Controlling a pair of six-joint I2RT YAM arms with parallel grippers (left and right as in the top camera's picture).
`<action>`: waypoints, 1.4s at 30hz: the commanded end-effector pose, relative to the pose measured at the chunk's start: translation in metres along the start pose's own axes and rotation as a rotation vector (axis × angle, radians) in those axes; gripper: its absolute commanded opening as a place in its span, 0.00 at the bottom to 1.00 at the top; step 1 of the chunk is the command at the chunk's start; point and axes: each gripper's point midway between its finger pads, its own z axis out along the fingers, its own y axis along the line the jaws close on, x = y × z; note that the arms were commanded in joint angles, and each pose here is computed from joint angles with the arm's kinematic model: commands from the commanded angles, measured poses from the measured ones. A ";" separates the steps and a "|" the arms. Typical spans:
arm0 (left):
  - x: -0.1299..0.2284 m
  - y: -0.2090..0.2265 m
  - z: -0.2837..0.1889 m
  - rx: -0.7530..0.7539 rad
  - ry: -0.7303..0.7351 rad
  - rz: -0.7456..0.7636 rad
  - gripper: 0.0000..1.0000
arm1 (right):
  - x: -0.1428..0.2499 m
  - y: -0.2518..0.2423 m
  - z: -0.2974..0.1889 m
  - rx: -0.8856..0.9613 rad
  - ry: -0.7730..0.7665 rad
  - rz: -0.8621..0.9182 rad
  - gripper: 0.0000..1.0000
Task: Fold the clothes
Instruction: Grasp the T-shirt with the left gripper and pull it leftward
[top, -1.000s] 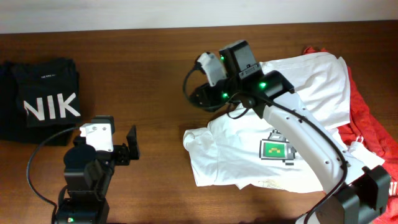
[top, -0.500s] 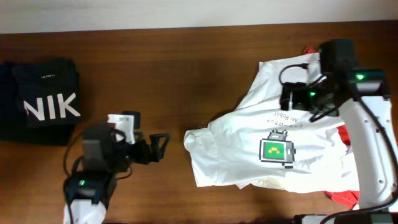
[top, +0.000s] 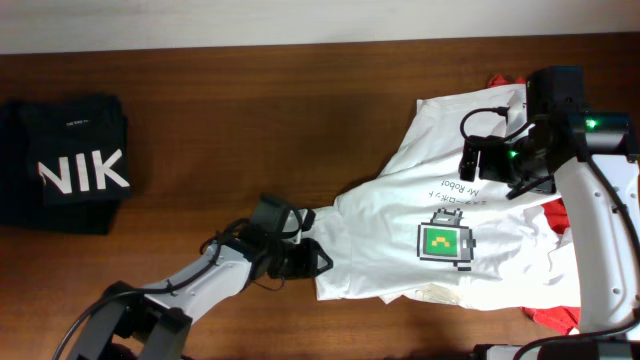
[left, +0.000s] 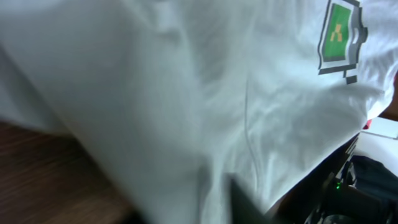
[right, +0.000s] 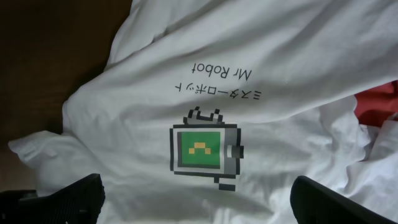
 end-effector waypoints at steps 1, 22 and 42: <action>-0.026 0.011 -0.010 -0.049 -0.090 -0.007 0.00 | -0.001 -0.010 -0.007 0.050 -0.020 0.013 0.99; -0.064 0.119 -0.200 -0.456 -0.152 -0.442 0.99 | 0.005 -0.022 -0.008 0.120 0.001 0.014 0.99; -0.034 0.154 -0.157 -0.473 -0.122 -0.459 0.35 | 0.008 -0.023 -0.002 0.121 0.036 0.016 0.99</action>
